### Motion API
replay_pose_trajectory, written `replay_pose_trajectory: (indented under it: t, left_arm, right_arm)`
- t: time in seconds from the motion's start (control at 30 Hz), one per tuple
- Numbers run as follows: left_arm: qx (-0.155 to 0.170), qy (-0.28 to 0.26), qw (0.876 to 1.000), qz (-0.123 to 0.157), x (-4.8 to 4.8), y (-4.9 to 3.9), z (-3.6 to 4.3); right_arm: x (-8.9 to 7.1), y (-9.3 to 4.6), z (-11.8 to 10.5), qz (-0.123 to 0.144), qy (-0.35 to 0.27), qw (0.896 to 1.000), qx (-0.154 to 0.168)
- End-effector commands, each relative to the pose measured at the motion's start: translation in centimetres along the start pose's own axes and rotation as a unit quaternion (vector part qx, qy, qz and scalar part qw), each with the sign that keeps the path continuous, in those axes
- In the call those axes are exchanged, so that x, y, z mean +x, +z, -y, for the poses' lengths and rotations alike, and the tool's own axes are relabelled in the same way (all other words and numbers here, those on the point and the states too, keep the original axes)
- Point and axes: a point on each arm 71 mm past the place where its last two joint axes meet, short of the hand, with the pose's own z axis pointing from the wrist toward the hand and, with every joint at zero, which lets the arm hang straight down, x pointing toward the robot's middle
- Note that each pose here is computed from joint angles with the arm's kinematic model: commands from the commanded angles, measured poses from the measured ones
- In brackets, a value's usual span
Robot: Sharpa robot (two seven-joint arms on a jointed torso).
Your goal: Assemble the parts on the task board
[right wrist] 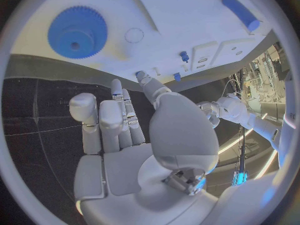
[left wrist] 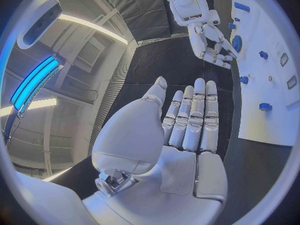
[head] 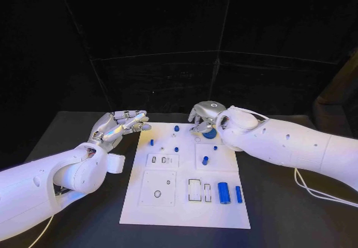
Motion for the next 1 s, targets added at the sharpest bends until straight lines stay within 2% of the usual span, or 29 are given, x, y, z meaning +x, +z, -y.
replay_pose_trajectory:
  t: [0.03, 0.13, 0.27, 0.47, 0.7, 1.0]
  left_arm:
    - [0.003, -0.002, 1.000, -0.008, 0.10, -0.01, 0.16]
    - [0.003, -0.001, 1.000, -0.008, 0.00, -0.02, 0.16]
    - [0.002, -0.001, 1.000, -0.008, -0.05, -0.01, 0.14]
    - [0.000, -0.002, 1.000, -0.010, 0.00, 0.05, -0.01]
    - [-0.002, -0.002, 1.000, -0.011, 0.06, 0.08, -0.24]
    - [-0.003, -0.002, 1.000, -0.011, 0.00, 0.12, -0.34]
  right_arm:
    - [-0.3, -1.0, 1.3, -0.006, 0.090, 0.995, 0.041]
    - [-0.2, -2.2, 2.9, -0.035, 0.113, 0.991, 0.066]
    - [-0.1, -3.0, 4.2, -0.057, 0.123, 0.987, 0.089]
    - [0.2, -3.4, 5.4, -0.082, 0.119, 0.983, 0.114]
    - [0.5, -2.9, 5.5, -0.091, 0.107, 0.982, 0.126]
    - [0.6, -2.4, 5.3, -0.083, 0.101, 0.983, 0.128]
